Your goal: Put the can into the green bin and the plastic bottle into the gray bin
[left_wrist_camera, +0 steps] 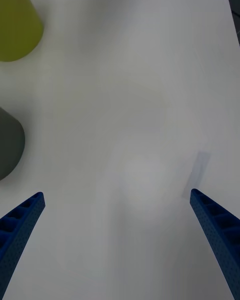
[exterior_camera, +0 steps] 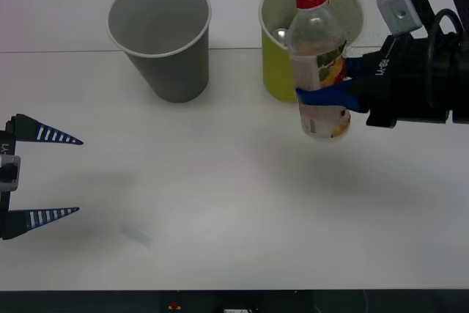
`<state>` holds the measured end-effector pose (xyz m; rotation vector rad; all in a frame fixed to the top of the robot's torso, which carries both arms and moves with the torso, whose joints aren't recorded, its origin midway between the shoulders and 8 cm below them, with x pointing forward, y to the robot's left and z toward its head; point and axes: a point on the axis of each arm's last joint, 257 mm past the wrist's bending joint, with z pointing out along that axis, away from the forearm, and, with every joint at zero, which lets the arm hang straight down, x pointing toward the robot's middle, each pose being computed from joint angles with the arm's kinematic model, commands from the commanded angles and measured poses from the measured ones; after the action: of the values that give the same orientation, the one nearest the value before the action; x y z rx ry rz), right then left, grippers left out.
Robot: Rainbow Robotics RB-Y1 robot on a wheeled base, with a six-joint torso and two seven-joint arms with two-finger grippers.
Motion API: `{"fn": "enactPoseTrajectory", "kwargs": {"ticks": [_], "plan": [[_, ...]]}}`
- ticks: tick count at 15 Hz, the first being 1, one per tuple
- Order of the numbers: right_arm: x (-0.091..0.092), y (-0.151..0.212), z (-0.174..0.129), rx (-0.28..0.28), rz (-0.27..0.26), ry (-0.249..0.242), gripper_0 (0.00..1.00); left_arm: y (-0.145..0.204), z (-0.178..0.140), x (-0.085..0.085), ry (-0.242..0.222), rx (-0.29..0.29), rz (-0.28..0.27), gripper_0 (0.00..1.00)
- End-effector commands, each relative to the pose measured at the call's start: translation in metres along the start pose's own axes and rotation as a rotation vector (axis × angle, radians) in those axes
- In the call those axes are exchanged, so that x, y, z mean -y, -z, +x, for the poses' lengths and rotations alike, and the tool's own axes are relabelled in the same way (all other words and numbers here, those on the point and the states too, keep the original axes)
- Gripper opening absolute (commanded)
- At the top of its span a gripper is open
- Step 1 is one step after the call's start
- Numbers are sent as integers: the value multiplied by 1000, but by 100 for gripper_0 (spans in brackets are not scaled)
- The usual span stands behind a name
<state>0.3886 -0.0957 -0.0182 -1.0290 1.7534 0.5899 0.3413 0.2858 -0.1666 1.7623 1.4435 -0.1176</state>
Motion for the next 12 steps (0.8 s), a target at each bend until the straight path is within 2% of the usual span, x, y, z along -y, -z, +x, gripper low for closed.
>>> {"fn": "enactPoseTrajectory", "kwargs": {"ticks": [1,5,10,12], "plan": [[2,-16,-23,-8,10,63,0,0,0,0,0,0,0,100],[12,-48,-64,-34,-28,118,0,0,0,0,0,0,0,100],[25,-94,-108,-78,-54,115,0,0,0,0,0,0,0,100],[31,-113,-127,-89,-28,123,0,0,0,0,0,0,0,100]]}}
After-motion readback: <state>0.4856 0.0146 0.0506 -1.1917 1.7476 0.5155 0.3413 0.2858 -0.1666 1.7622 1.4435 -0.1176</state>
